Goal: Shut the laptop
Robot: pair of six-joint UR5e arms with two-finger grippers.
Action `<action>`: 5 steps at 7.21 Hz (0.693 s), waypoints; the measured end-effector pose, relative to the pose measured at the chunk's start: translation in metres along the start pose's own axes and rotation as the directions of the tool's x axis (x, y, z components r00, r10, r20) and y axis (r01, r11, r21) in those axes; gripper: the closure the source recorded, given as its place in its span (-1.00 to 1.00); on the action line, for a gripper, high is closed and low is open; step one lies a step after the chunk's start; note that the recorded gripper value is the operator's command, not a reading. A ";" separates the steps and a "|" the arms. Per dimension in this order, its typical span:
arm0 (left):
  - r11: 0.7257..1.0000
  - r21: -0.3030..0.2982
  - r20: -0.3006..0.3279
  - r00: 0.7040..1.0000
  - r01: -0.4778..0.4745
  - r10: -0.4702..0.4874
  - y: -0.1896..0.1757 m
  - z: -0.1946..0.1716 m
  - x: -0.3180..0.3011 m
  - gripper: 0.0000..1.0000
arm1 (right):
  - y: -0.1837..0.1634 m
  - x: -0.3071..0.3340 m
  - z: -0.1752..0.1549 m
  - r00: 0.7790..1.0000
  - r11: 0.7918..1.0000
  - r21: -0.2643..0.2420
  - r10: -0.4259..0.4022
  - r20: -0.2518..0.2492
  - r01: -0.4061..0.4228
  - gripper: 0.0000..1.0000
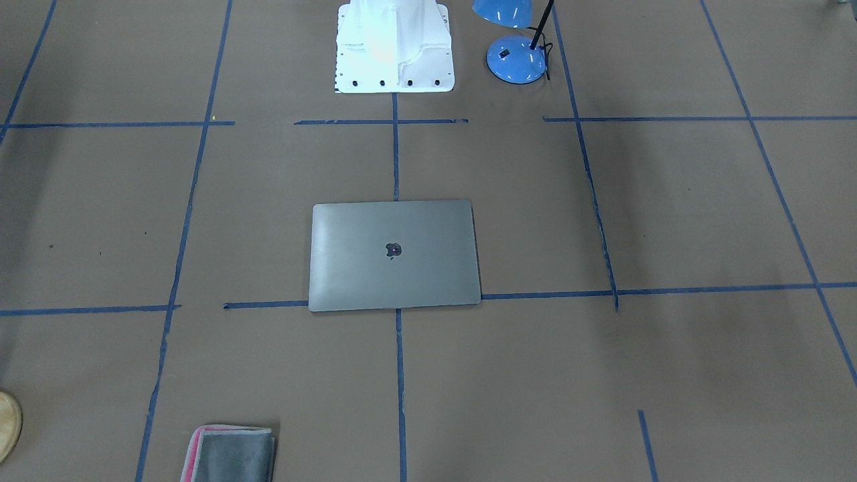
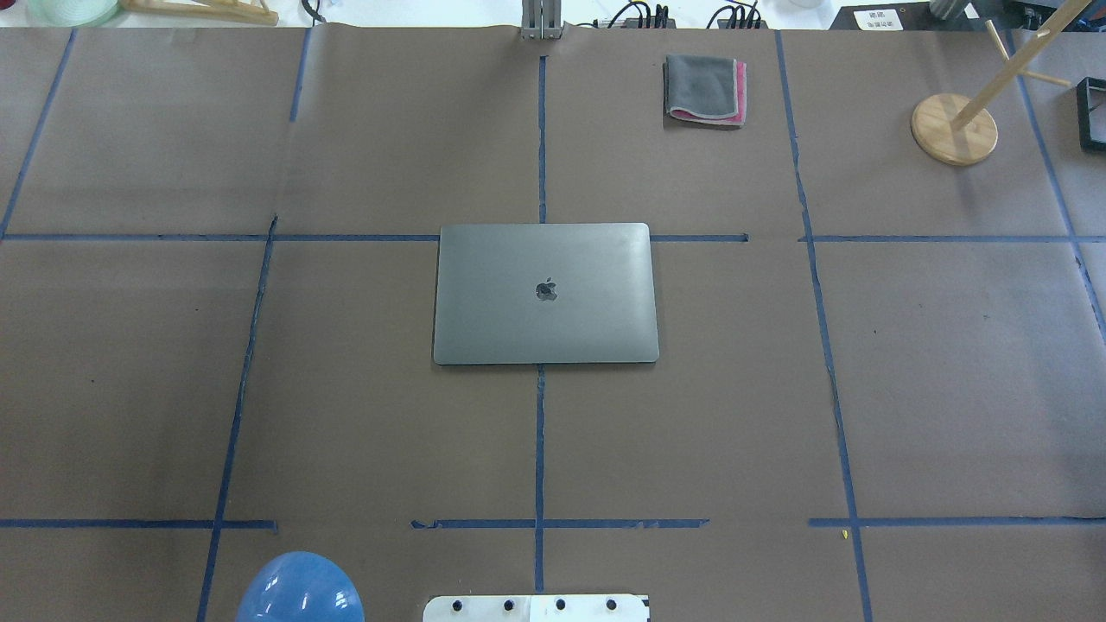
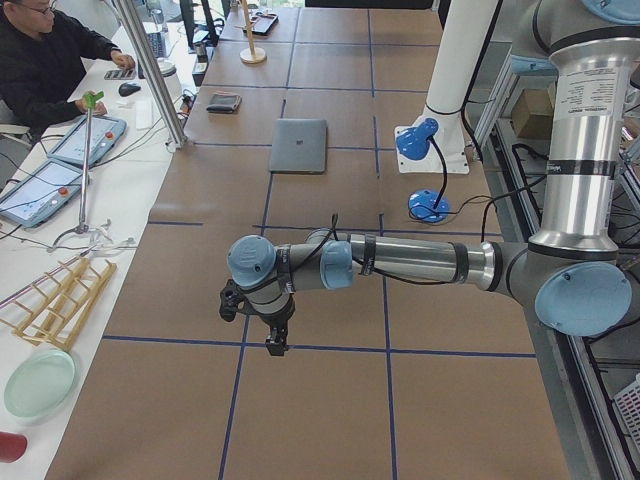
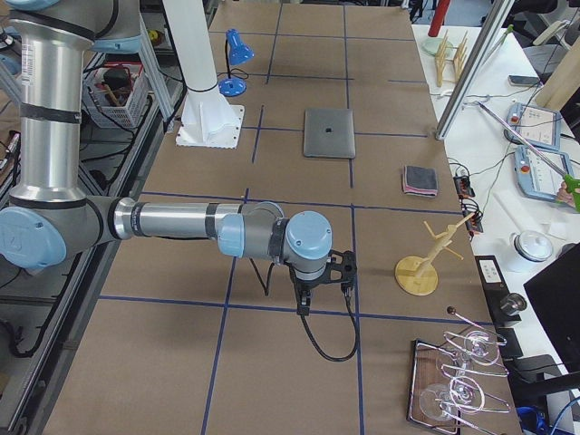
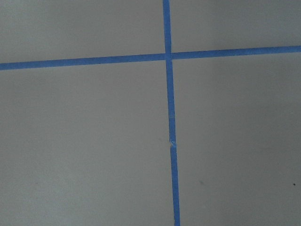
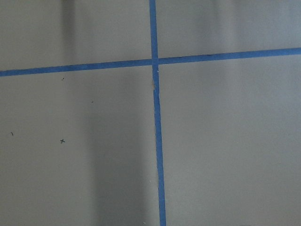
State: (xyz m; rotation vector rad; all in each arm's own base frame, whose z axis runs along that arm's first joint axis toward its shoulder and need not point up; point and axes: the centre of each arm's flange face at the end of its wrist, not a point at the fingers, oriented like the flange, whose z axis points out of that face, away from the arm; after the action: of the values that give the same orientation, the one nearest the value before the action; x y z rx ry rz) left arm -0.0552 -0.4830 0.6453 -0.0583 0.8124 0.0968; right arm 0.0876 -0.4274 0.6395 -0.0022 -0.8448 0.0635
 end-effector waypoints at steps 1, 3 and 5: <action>1.000 0.000 0.000 1.000 0.002 -0.002 0.000 0.000 0.000 -0.99 | 0.002 0.003 0.001 1.000 1.000 -0.001 0.001 0.000 -0.001 -1.00; 1.000 0.001 0.001 1.000 0.005 -0.005 0.000 0.000 0.000 -0.99 | 0.003 0.004 0.002 1.000 1.000 -0.002 0.001 0.004 -0.001 -1.00; 1.000 0.002 0.000 1.000 0.006 -0.006 -0.001 -0.001 0.000 -0.99 | 0.002 0.003 0.002 1.000 1.000 0.000 -0.001 0.006 0.001 -1.00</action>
State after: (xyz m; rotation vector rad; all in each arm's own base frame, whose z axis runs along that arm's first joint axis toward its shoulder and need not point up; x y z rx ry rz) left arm -0.0557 -0.4841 0.6441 -0.0586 0.8120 0.0900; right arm 0.0885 -0.4249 0.6430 -0.0017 -0.8503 0.0629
